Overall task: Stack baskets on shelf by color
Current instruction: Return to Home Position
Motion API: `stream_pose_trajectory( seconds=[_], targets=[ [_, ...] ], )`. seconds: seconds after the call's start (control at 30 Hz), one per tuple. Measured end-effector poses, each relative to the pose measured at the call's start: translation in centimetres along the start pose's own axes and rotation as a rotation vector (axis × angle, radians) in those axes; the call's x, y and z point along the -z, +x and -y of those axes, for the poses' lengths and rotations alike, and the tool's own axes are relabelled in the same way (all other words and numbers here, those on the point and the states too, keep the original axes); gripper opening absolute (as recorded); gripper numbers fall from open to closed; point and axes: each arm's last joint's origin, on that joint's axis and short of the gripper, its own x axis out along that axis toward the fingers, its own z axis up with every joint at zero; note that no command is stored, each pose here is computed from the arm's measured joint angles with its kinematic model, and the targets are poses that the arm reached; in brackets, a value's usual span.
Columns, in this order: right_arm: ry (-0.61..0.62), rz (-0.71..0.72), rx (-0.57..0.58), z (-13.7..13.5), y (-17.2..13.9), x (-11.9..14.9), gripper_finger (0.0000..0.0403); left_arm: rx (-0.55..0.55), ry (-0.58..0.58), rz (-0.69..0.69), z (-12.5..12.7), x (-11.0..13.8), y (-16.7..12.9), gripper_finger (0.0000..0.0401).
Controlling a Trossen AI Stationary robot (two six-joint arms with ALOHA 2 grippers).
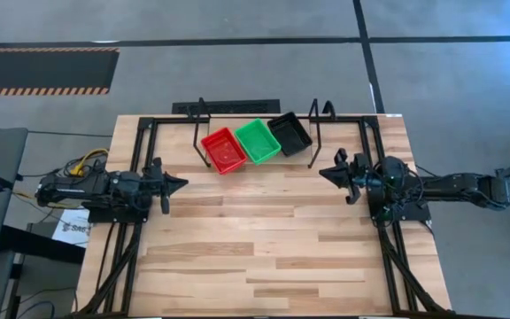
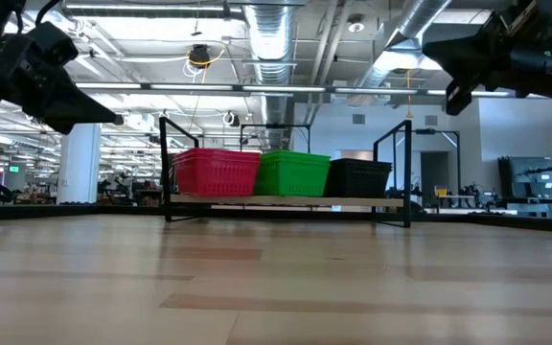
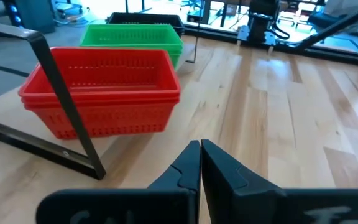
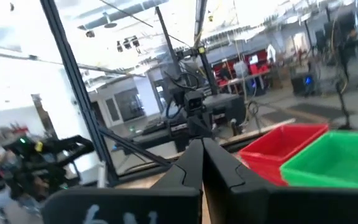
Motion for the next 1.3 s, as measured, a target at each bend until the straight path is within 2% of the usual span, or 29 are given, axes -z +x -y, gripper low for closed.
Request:
stream_pose_trajectory(
  seconds=[0.13,0.33,0.53,0.77,0.87,1.03,1.2,1.3],
  targets=[
    [0.085,-0.021,0.011,0.1,0.0,0.2,0.0023,0.002,0.011,-0.001,0.0,0.0,0.0,0.0000],
    [0.113,-0.110,0.053,0.4,0.0,1.1,0.0025,0.002,0.011,0.000,0.0,0.0,0.0,0.0000],
    [0.155,-0.270,0.122,1.0,-0.4,2.7,0.0022,0.002,0.011,0.000,0.0,0.0,0.0,0.0000],
    [0.221,-0.528,0.224,1.3,-1.9,5.0,0.0024,0.002,0.010,0.000,0.0,0.0,0.0,0.0000],
    [0.227,-0.559,0.225,0.8,-2.8,4.8,0.0022,0.002,0.010,0.001,0.0,0.0,0.0,0.0000],
    [0.110,-0.375,0.178,0.2,-3.1,3.1,0.0023,0.002,0.009,0.001,0.0,0.0,0.0,0.0000],
    [0.065,-0.204,0.117,-0.6,-3.8,1.4,0.0024,0.003,0.009,0.001,0.0,0.0,0.0,0.0000],
    [0.031,-0.200,0.114,-0.6,-3.8,1.4,0.0022,0.003,0.009,0.002,0.0,0.0,0.0,0.0000]
  ],
)
